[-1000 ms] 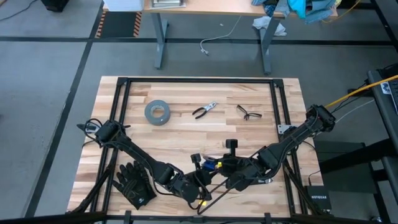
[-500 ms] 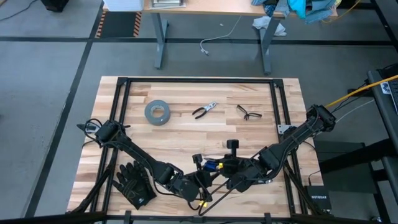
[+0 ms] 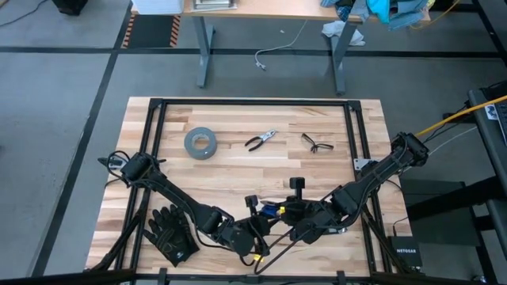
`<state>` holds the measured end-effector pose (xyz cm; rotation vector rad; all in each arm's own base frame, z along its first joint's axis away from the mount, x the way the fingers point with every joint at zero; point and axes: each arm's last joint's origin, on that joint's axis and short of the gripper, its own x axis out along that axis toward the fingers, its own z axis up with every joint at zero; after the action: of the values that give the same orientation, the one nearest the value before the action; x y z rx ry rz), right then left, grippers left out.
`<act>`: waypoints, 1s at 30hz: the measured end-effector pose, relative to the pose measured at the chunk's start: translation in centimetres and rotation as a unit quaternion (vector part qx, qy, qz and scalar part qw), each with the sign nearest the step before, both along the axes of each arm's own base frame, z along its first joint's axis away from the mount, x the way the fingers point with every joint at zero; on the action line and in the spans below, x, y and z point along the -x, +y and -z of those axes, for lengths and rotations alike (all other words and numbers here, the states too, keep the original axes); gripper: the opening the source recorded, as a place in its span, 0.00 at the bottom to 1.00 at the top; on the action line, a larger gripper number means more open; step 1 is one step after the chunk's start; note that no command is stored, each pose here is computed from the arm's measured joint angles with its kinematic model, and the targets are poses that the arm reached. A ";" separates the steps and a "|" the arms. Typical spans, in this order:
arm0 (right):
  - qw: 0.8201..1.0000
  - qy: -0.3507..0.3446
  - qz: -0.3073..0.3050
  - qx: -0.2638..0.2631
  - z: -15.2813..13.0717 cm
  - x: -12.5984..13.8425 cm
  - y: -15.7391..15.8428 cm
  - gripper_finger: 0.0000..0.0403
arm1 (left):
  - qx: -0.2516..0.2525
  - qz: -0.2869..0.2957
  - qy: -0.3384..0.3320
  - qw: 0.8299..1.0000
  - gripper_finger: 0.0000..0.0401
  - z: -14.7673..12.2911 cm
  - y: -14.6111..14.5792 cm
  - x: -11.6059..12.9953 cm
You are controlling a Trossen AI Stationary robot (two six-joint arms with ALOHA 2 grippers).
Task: Coil cords
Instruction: Coil the blue wire cable onto the black spool
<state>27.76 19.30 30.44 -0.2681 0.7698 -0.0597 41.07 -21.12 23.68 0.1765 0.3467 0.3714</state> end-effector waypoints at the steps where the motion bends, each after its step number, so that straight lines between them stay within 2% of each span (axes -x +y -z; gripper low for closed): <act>1: 1.000 0.000 0.000 0.000 0.0 0.0 0.0 0.01 | -0.002 0.001 0.001 1.000 0.02 0.0 0.0 0.0; 10: 1.000 0.000 0.001 -0.001 0.0 0.0 0.0 0.01 | 0.006 -0.001 -0.004 1.000 0.02 0.0 0.0 0.0; 14: 1.000 -0.002 0.001 -0.002 -0.1 0.1 0.0 0.01 | 0.014 0.000 -0.023 1.000 0.05 -0.4 -0.1 -0.2; 18: 1.000 -0.001 0.004 -0.003 -0.1 0.1 -0.1 0.01 | 0.011 0.006 -0.036 0.999 0.04 -0.7 -0.2 -0.3; 23: 1.000 0.002 0.003 -0.004 -0.1 0.2 -0.1 0.01 | 0.019 0.032 -0.024 0.999 0.03 -0.6 -0.3 -0.3; 30: 1.000 0.003 0.003 -0.003 0.0 0.2 -0.1 0.01 | 0.023 0.035 -0.024 0.999 0.07 -0.6 -0.3 -0.3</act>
<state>27.60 19.25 30.46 -0.2597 0.7776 -0.0617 41.41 -21.43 24.26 0.1340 0.3005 0.2969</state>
